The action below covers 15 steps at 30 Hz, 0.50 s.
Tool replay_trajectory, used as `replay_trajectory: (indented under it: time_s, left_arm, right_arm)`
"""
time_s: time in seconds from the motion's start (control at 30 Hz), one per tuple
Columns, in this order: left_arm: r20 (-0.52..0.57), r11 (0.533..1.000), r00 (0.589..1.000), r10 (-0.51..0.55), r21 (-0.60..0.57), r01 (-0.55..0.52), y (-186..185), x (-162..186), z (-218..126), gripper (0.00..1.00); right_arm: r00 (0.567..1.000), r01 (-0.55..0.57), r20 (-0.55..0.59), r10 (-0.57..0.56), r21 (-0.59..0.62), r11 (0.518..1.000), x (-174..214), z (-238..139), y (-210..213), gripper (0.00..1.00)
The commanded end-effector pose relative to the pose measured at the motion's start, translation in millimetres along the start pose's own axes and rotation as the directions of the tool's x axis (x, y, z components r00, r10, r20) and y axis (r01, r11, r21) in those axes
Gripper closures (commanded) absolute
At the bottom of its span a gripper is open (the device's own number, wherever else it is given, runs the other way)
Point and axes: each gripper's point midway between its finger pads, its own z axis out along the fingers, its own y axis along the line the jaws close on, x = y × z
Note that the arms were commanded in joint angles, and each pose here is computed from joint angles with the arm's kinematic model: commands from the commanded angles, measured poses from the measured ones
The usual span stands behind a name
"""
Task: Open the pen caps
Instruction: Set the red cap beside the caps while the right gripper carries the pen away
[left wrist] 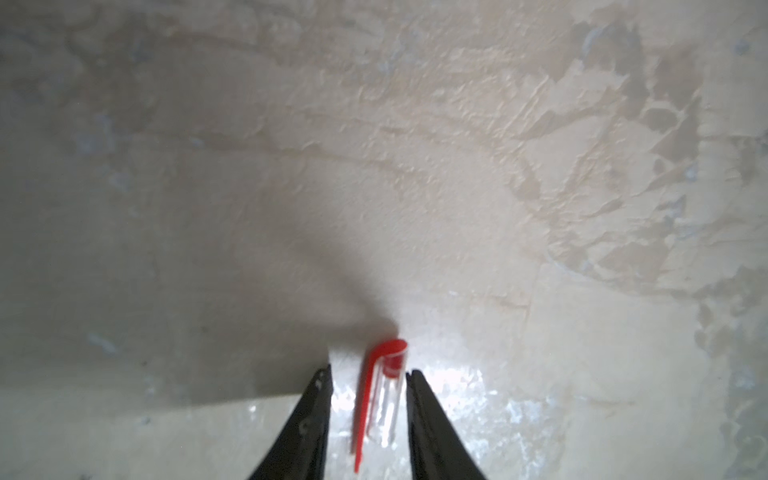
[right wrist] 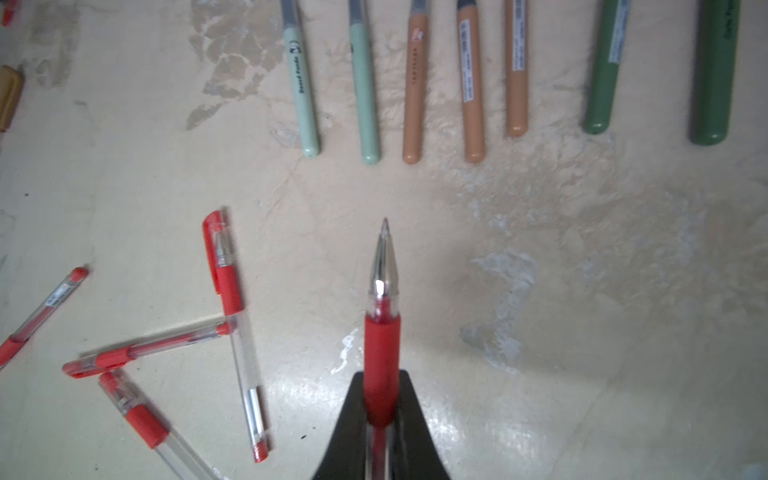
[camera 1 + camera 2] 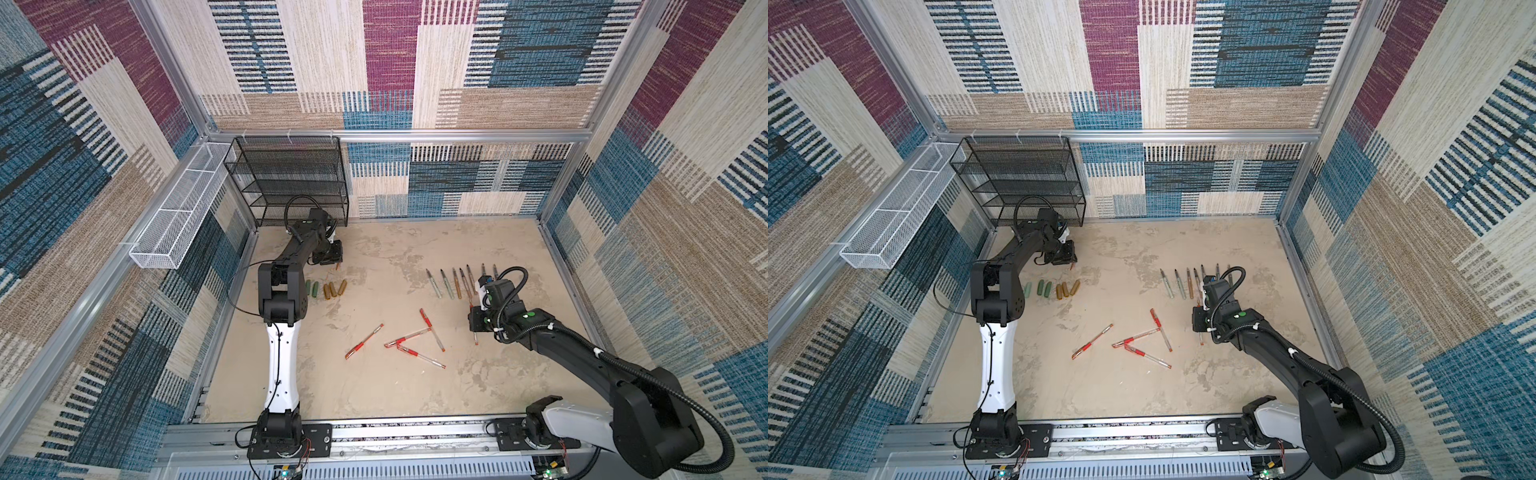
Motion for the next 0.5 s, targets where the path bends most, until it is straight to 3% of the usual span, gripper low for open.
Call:
replay_trajectory:
  time_s: [0.0, 0.23, 0.47]
  left_arm:
    - [0.017, 1.000, 1.000, 0.003, -0.017, -0.002, -3.2, 0.1, -22.8, 0.63]
    - [0.103, 0.999, 0.995, -0.011, 0.047, 0.006, -28.6, 7.1, -90.9, 0.60]
    - [0.180, 0.982, 0.983, -0.029, 0.187, -0.005, -56.5, 51.4, -154.0, 0.57]
  right_arm:
    - [1.000, 0.017, 0.012, -0.016, -0.030, 0.999, -8.2, 5.2, 1.9, 0.96]
    - [0.999, 0.005, -0.041, -0.005, -0.004, 1.000, -3.5, 23.9, -10.7, 0.95]
    - [0.997, 0.005, -0.080, -0.002, 0.038, 0.999, 0.8, 36.1, -19.4, 0.95]
